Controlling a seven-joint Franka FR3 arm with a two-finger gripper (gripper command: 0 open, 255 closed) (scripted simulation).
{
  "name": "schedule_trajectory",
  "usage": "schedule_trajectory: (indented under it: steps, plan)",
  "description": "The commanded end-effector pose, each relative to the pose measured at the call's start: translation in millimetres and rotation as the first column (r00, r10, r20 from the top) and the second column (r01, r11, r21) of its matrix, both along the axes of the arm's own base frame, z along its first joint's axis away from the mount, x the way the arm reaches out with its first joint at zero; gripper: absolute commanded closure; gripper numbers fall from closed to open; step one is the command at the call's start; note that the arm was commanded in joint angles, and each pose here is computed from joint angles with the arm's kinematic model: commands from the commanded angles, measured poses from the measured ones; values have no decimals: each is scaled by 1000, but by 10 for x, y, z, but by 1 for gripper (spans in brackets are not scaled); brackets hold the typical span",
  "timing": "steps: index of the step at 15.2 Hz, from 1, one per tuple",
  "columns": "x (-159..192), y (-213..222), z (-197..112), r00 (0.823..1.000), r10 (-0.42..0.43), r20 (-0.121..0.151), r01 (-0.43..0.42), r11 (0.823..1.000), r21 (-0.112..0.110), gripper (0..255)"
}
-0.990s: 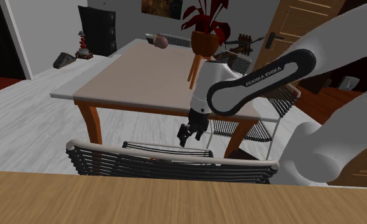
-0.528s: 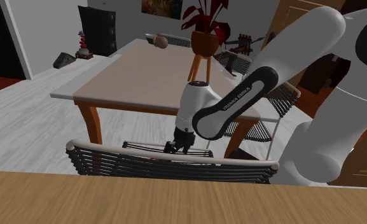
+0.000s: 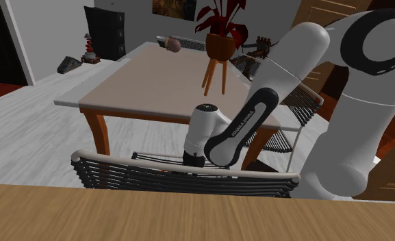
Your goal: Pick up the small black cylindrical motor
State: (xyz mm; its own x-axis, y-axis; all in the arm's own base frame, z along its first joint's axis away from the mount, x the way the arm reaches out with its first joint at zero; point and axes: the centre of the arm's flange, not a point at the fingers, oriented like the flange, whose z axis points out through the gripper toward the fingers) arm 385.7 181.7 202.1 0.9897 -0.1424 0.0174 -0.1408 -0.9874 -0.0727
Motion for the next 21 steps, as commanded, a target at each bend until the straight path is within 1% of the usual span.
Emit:
schedule_trajectory:
  steps: [1, 2, 3, 12, 21]
  plan:
    - [7, -2, -82, 1000, 0, 1, 0, 1000, 0, 0]
    - [7, -2, -83, 1000, 0, 1, 0, 1000, 0, 0]
    - [12, 1, -83, 1000, 0, 1, 0, 1000, 0, 255]
    - [7, -2, -82, 1000, 0, 1, 0, 1000, 0, 255]
    - [7, -2, 393, 1000, 0, 1, 0, 1000, 0, 255]
